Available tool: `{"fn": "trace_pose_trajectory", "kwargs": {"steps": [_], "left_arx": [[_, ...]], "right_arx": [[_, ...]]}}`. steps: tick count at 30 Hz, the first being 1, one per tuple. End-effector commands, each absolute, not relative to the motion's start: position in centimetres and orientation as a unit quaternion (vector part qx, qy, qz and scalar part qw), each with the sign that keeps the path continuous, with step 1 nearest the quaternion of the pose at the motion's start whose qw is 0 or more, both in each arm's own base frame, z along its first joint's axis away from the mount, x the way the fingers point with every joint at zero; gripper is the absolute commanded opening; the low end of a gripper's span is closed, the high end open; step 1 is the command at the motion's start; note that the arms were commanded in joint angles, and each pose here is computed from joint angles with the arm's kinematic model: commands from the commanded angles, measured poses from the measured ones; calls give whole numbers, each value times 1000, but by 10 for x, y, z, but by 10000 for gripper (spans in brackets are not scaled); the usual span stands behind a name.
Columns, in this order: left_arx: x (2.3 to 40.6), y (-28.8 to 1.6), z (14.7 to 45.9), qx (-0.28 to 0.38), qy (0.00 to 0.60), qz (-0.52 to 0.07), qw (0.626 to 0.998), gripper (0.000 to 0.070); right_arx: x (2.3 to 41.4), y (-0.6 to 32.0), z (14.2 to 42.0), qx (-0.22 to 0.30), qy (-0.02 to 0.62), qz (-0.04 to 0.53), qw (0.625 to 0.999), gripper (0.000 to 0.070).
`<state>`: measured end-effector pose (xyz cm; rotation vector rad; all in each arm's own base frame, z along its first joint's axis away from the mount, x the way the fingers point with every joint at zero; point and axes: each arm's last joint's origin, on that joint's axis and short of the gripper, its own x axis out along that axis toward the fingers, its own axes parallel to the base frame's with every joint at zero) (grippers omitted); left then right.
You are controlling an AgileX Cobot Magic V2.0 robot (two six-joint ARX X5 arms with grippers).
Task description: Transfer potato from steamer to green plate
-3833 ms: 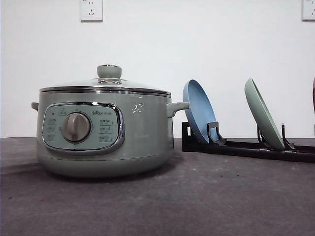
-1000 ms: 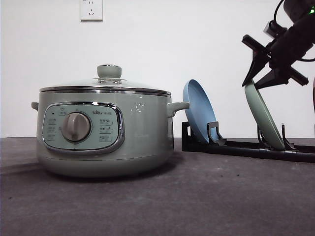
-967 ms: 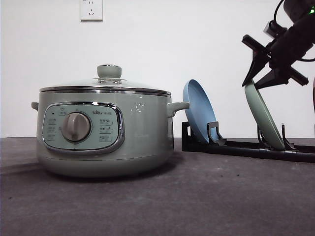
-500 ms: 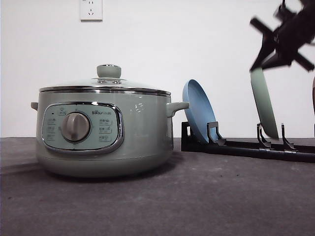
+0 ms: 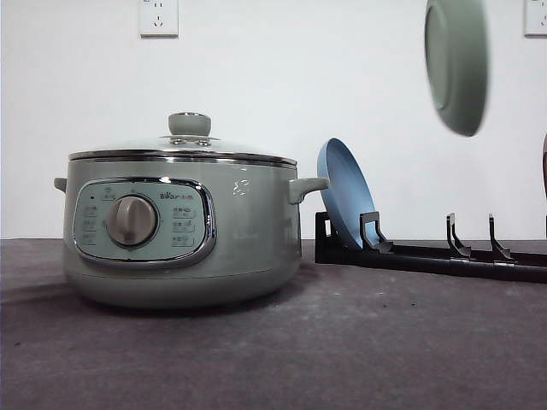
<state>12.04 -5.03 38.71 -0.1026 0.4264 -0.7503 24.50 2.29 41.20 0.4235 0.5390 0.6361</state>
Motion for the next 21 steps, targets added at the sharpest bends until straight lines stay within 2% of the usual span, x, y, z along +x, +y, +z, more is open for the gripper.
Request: {"fn": "trace_pose_trajectory", "kwargs": {"steps": [1,9,14,21], "left_arx": [[119,-51,393,-46,197,-372,906,699],[119,-51,393,-48,199,-374,905,699],[119,-51,393,-49,199,-374,905,699],[119,-51,393,-50,200,-374,904,699]], "right_arx": [[225,26,420,121,251,318,906,0],[142,43,425,-7,297,310,903,0],[107,50,429,-28,296,328,897,0],[87,55,416,-53,350,298,887,0]]}}
